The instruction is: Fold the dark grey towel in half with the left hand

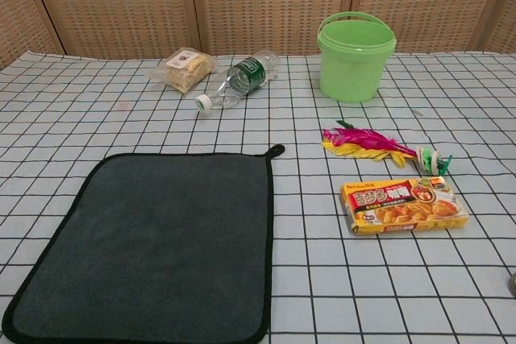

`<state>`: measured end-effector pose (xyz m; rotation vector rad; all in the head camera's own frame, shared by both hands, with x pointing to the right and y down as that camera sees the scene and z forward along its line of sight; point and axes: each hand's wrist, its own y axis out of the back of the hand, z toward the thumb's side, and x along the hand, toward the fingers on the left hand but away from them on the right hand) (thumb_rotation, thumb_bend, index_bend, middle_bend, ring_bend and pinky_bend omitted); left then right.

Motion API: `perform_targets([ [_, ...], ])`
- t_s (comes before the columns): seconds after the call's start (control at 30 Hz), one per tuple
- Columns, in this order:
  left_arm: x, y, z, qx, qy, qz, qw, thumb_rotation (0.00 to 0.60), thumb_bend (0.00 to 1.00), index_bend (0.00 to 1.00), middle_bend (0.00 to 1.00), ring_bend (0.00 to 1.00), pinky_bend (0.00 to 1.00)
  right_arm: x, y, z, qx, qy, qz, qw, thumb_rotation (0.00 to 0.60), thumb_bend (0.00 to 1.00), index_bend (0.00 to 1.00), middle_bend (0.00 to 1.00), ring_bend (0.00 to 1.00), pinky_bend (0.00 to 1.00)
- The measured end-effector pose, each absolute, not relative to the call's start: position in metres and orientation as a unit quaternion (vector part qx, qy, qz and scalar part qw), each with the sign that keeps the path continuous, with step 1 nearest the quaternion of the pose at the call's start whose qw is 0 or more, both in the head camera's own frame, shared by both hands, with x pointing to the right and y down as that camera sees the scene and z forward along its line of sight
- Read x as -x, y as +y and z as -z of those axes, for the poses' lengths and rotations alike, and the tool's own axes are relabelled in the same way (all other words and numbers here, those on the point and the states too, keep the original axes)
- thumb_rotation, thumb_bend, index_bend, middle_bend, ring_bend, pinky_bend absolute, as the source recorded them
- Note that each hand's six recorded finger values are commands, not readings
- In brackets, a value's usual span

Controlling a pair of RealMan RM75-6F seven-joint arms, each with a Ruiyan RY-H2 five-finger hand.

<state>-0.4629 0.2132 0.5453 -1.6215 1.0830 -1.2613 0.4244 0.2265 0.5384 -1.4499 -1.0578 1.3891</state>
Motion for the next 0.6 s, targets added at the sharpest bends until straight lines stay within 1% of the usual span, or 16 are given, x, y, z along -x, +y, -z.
perform_targets([
  [0.23,0.46,0.215,-0.549,0.644,0.419,0.504,0.395,0.6,0.0,0.0,0.0,0.0,0.0,-0.424,0.228,-0.536,0.58,-0.424,-0.554,0.421,0.6,0.0,0.0,0.0,0.0,0.0],
  [0.33,0.451,0.211,-0.553,0.66,0.406,0.493,0.396,0.6,0.0,0.0,0.0,0.0,0.0,-0.425,0.228,-0.535,0.578,-0.424,-0.556,0.42,0.6,0.0,0.0,0.0,0.0,0.0],
  [0.53,0.407,0.189,-0.568,0.711,0.334,0.451,0.423,0.6,0.0,0.01,0.0,0.0,0.0,-0.428,0.228,-0.539,0.575,-0.416,-0.571,0.412,0.6,0.0,0.0,0.0,0.0,0.0],
  [0.6,0.382,0.179,-0.574,0.734,0.297,0.425,0.438,0.6,0.0,0.04,0.0,0.0,0.0,-0.43,0.227,-0.541,0.574,-0.415,-0.576,0.408,0.6,0.0,0.0,0.0,0.0,0.0],
])
